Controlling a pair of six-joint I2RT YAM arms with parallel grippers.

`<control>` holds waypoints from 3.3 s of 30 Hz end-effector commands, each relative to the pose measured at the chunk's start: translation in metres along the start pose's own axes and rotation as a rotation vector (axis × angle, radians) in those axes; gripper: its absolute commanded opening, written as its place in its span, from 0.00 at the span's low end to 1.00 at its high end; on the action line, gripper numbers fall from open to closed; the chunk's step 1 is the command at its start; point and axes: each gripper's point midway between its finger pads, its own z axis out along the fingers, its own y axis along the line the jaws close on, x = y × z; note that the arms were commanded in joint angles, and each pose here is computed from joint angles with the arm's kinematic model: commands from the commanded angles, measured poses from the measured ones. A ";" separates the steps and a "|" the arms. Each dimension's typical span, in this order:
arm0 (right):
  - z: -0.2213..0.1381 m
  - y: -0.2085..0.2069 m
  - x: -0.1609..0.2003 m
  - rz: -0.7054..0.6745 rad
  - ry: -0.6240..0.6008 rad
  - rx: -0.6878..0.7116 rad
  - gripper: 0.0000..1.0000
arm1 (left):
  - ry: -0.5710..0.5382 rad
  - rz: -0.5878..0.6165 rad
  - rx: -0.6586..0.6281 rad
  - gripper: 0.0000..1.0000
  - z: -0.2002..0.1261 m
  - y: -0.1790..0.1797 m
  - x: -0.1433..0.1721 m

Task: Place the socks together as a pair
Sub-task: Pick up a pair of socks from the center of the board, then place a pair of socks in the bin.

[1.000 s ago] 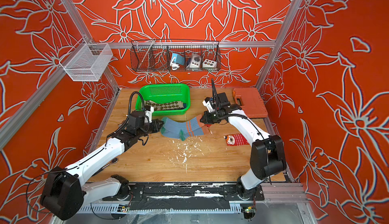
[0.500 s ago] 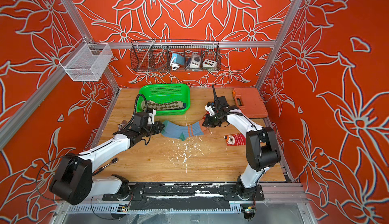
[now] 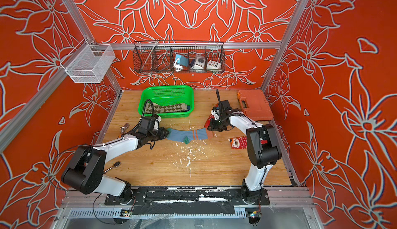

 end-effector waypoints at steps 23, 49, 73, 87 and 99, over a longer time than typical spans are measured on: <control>0.037 -0.009 0.009 0.038 0.027 -0.064 0.03 | 0.050 0.024 -0.006 0.24 0.023 0.012 0.015; -0.132 0.137 -0.102 -0.161 -0.259 -0.361 0.00 | -0.411 0.050 0.057 0.00 -0.119 -0.077 -0.166; 0.033 0.176 -0.224 -0.099 -0.247 -0.426 0.00 | -0.344 0.009 -0.490 0.00 -0.047 0.081 -0.236; 0.063 0.142 -0.229 -0.043 -0.278 -0.294 0.27 | -0.349 0.006 -0.585 0.12 -0.036 0.109 -0.231; -0.010 0.127 -0.214 -0.143 -0.382 -0.078 0.50 | -0.502 0.034 -0.465 0.51 -0.080 0.062 -0.243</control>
